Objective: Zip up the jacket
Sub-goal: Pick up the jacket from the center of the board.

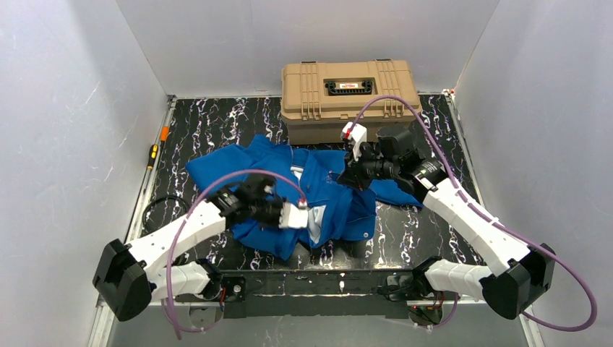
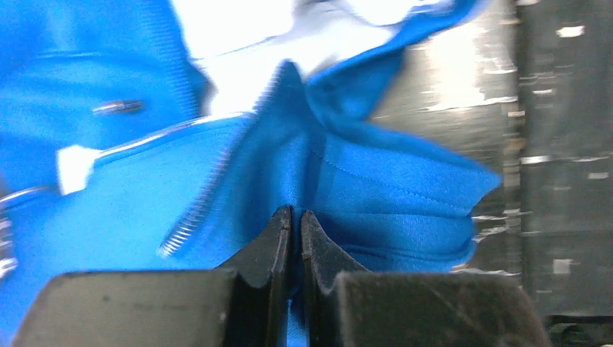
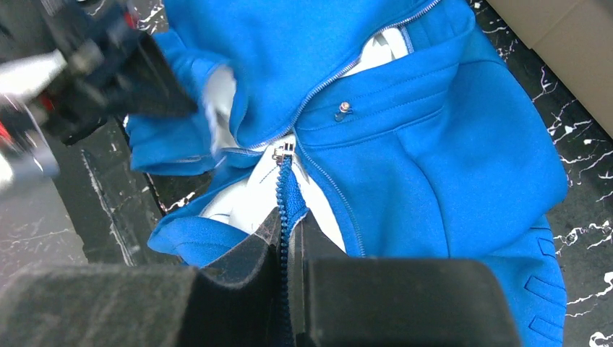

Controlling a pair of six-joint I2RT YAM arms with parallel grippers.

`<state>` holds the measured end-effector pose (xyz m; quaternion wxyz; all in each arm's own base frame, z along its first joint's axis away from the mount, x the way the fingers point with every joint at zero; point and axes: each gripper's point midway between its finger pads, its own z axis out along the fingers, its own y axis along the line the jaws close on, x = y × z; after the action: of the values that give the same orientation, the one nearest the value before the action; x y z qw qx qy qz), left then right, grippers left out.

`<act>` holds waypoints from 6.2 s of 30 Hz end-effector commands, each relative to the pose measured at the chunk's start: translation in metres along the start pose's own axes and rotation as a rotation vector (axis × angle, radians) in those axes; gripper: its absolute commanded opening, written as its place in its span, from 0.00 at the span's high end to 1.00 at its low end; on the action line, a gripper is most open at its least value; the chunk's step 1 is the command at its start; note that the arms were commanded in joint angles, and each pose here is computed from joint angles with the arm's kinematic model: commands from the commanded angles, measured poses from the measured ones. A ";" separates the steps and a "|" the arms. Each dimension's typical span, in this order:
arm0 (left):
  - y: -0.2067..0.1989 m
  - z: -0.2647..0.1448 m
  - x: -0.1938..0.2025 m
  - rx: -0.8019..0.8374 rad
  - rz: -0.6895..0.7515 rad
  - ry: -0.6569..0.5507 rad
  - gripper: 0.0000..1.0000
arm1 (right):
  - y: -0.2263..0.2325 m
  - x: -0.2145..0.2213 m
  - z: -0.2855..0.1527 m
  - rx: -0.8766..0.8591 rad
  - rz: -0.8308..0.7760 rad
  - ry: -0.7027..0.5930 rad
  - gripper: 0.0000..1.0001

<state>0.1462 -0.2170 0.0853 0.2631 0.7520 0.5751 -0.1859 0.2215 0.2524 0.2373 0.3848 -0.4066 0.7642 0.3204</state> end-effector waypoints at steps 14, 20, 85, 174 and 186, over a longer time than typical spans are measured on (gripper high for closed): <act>0.080 -0.057 0.012 -0.168 0.080 -0.047 1.00 | -0.027 -0.021 -0.002 0.105 -0.058 -0.043 0.99; 0.074 -0.041 0.029 -0.123 0.021 -0.003 1.00 | -0.021 -0.008 0.004 0.055 -0.051 -0.025 0.99; 0.111 -0.020 0.007 -0.526 -1.127 -0.043 0.62 | -0.002 0.021 0.027 -0.102 0.021 -0.010 0.99; 0.122 -0.143 -0.096 -0.910 1.211 -0.297 1.00 | 0.023 -0.119 -0.026 -0.187 0.032 -0.314 0.99; 0.039 -0.040 0.004 -0.435 0.995 -0.209 0.54 | 0.005 -0.051 -0.006 -0.107 0.077 -0.136 0.99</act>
<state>0.2071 -0.2081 0.1545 0.5813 0.8024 0.1162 0.0692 0.2361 0.2776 0.2880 0.3908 -0.3646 0.7316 0.4232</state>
